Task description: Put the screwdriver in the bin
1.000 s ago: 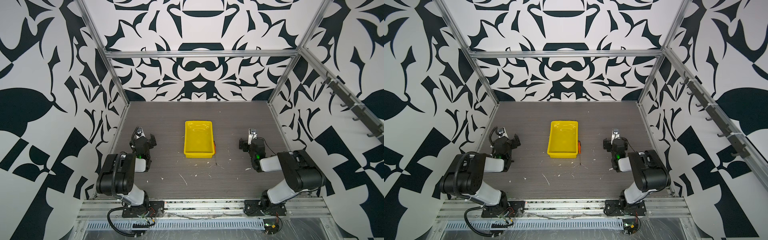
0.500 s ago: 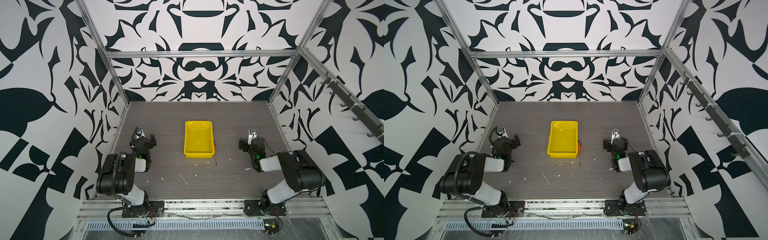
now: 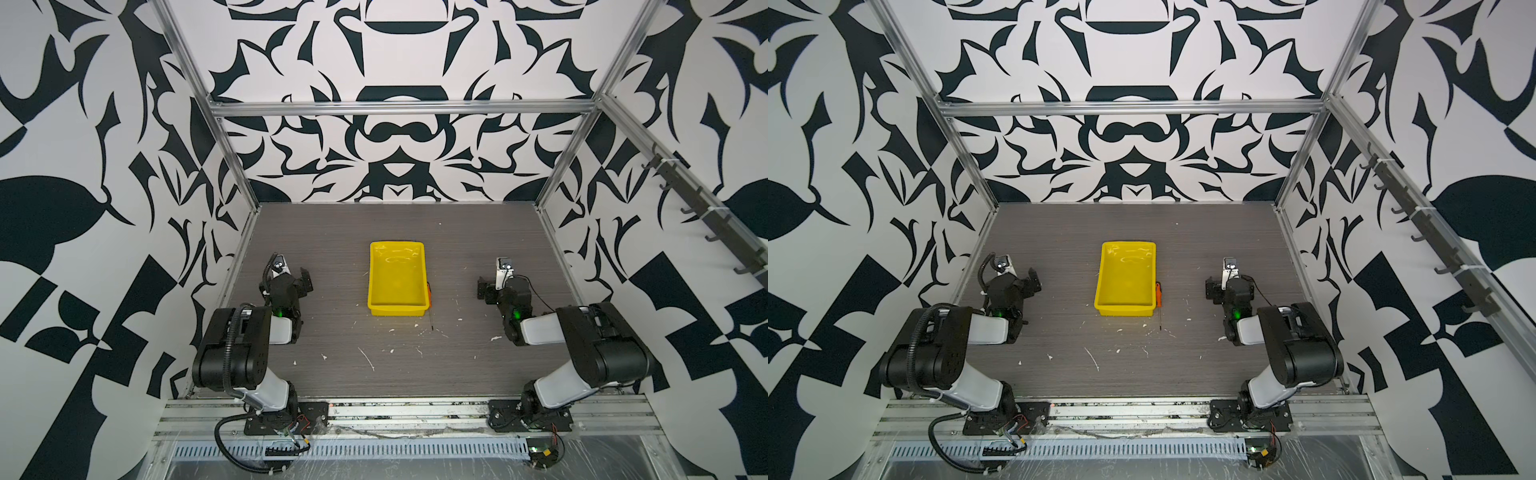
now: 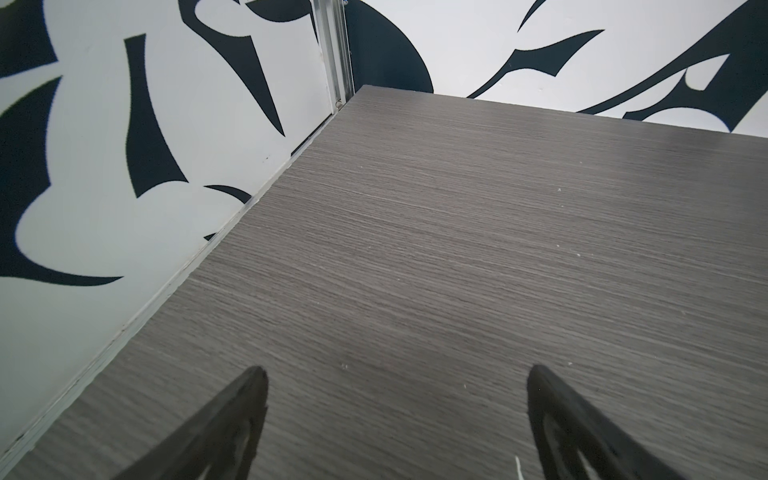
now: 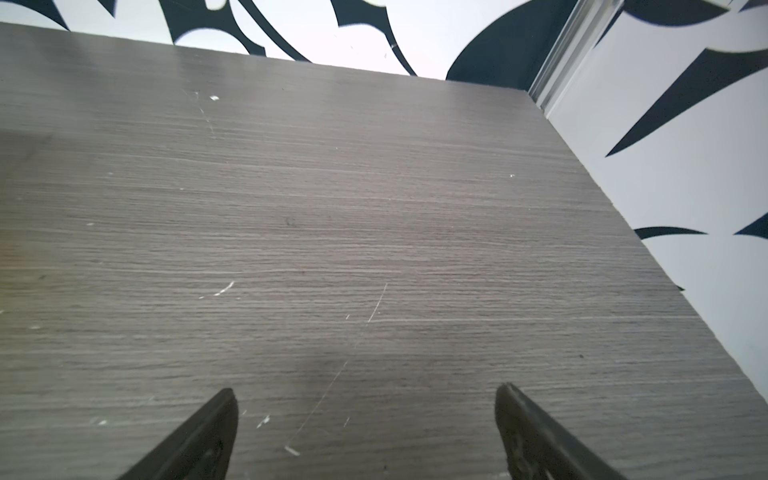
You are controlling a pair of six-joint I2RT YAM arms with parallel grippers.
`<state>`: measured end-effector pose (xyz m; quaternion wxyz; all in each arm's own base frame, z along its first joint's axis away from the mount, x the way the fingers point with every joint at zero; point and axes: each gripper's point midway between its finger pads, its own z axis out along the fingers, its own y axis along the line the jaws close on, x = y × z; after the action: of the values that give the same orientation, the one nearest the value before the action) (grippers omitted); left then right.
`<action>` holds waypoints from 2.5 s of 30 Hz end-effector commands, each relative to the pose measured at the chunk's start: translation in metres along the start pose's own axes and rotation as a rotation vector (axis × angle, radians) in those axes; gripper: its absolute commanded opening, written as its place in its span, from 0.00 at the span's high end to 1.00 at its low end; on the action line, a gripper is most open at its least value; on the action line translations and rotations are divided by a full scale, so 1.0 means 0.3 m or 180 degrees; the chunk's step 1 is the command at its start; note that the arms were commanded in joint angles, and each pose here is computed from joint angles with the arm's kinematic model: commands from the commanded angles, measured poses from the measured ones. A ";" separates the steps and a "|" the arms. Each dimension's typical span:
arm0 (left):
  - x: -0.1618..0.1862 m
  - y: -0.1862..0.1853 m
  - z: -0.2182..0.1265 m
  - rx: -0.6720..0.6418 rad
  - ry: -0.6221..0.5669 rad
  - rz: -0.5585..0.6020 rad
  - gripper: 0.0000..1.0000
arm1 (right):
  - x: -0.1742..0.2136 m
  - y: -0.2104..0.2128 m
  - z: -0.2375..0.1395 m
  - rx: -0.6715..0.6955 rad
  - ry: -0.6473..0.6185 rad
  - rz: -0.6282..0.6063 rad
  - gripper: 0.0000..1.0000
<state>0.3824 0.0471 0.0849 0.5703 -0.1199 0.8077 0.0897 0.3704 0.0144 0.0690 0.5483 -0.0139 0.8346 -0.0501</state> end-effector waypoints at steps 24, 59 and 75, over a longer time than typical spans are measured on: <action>-0.223 -0.266 -0.357 0.1097 0.0162 0.0009 0.00 | -0.193 -0.008 -0.157 0.0719 -0.0324 -0.0073 0.00; 0.042 0.071 -0.533 -0.0317 0.0876 -0.1548 0.00 | -0.088 0.365 -0.159 -0.1206 0.0811 0.1623 0.10; 0.071 0.008 -0.473 -0.0327 0.1293 -0.1260 0.00 | -0.016 0.652 -0.140 -0.1793 0.1432 0.0943 0.26</action>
<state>0.2413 0.0099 0.1027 0.3897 -0.3191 0.8639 0.0007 0.3382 0.1991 0.0653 0.3353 -0.0046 0.9078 0.2517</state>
